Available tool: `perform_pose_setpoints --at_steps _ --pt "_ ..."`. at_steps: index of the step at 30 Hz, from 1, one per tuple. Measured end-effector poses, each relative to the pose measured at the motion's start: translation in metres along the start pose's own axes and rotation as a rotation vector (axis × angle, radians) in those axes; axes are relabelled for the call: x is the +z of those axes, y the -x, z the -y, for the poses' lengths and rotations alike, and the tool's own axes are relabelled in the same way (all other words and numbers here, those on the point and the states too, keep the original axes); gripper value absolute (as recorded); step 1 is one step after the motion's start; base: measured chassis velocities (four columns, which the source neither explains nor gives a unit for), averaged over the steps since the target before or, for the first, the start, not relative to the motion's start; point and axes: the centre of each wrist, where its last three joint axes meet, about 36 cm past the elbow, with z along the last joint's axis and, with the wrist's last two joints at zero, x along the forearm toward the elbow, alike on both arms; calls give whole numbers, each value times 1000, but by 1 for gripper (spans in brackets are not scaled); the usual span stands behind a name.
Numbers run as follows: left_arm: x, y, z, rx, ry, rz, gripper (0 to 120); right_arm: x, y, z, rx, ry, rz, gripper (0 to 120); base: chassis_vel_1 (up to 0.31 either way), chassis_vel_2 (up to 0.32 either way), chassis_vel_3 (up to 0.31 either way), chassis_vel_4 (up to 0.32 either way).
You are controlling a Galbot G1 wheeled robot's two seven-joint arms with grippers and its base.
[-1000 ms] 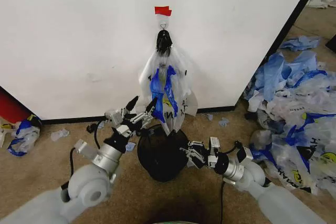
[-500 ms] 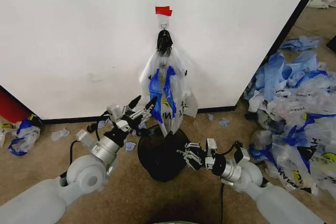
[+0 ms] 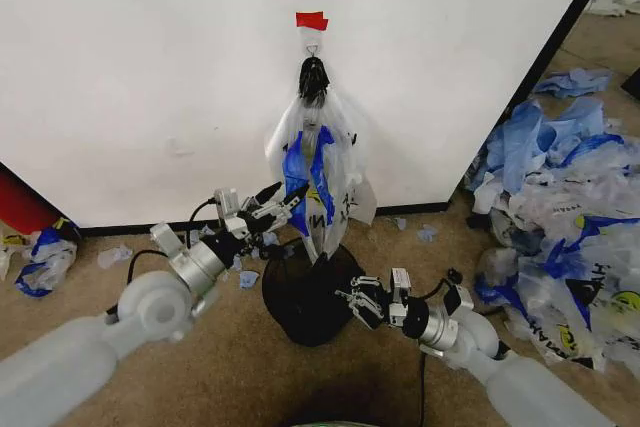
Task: Pick up the garbage bag from the wall and place it over the trash bin.
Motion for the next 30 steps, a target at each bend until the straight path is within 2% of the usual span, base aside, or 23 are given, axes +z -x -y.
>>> perform_pose_setpoints --at_steps 5,12,14,17,18,24,26,30 --pt "-6 9 -7 25 -30 -27 95 1 -2 0 2 -3 0 0 0 0 0 0" --pt "2 18 -12 66 -40 -78 95 1 -6 -2 7 -7 -3 0 0 0 0 0" --pt "5 19 -11 70 -45 -91 92 2 -7 -3 8 -6 -3 0 0 0 0 0" --pt "8 20 -10 72 -47 -97 82 3 -7 -4 9 -6 -3 0 0 0 0 0" --pt "8 20 -10 72 -47 -97 82 3 -7 -4 9 -6 -3 0 0 0 0 0" --pt "0 21 -12 61 -35 -82 56 8 -8 -5 6 -3 -8 0 0 0 0 0" --pt "-1 21 -13 59 -34 -81 52 8 -8 -5 6 -3 -8 0 0 0 0 0" --pt "1 19 -13 47 -37 -79 36 7 -8 -3 5 -6 -10 0 0 0 0 0"
